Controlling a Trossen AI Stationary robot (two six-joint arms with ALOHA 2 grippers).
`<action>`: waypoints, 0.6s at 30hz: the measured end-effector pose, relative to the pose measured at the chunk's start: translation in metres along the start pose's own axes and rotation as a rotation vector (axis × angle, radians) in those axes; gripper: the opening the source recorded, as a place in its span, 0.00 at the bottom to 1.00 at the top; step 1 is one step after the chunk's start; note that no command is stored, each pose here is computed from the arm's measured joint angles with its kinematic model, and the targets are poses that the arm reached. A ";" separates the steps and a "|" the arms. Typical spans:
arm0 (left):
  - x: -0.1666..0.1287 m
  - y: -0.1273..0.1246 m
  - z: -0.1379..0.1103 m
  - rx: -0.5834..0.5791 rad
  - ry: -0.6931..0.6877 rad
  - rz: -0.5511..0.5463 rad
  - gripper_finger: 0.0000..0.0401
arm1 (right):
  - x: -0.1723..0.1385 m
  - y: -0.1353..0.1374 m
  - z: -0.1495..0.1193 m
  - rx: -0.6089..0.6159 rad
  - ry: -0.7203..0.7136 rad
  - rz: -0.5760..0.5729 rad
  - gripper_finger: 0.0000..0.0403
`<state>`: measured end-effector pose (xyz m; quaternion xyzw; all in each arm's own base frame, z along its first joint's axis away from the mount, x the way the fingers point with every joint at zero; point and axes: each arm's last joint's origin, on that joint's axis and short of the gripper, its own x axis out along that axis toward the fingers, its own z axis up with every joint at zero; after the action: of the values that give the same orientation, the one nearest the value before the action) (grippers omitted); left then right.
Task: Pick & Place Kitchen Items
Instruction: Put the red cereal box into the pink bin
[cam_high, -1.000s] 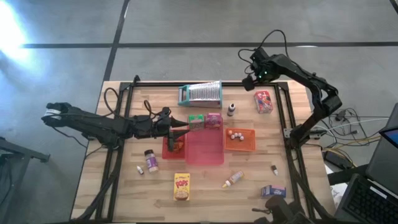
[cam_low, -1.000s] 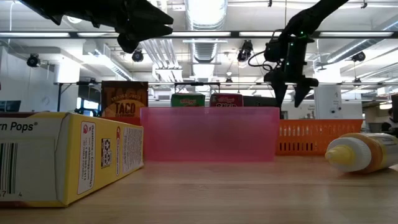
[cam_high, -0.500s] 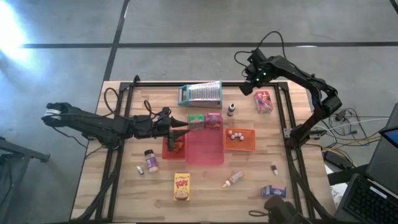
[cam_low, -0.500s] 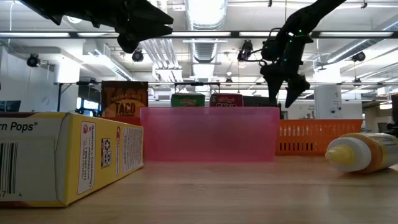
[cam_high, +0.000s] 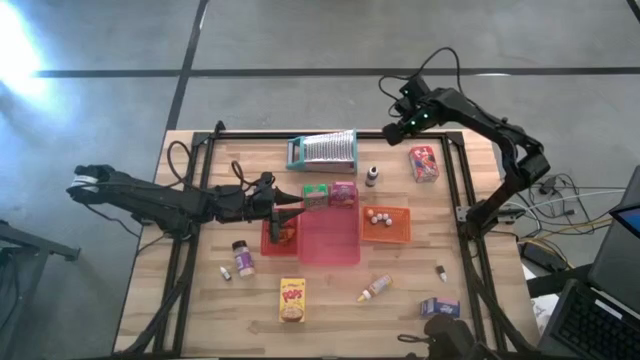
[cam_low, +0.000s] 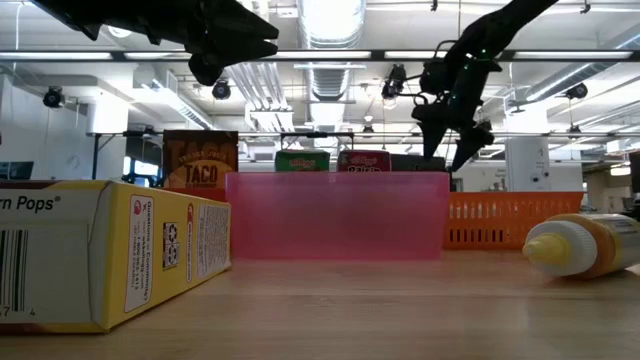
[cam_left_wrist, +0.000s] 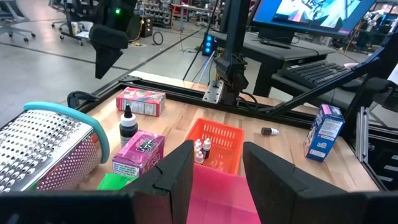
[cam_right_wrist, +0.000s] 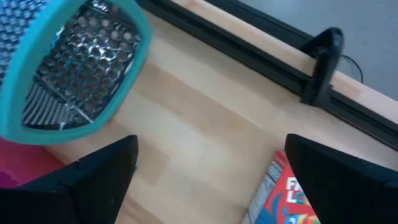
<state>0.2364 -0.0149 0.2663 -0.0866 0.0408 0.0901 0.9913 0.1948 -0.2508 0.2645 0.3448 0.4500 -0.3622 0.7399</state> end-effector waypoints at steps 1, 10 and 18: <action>0.000 0.000 0.000 0.000 0.000 0.000 0.36 | 0.000 0.000 0.000 -0.003 0.000 0.001 0.99; 0.000 0.000 0.000 0.000 0.003 0.000 0.36 | 0.001 -0.004 -0.001 -0.014 0.004 -0.059 0.99; 0.000 0.000 -0.001 0.000 0.006 -0.007 0.36 | 0.011 -0.011 -0.022 -0.002 0.139 -0.129 0.99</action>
<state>0.2364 -0.0151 0.2657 -0.0872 0.0433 0.0866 0.9915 0.1804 -0.2403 0.2448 0.3386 0.5219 -0.3840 0.6823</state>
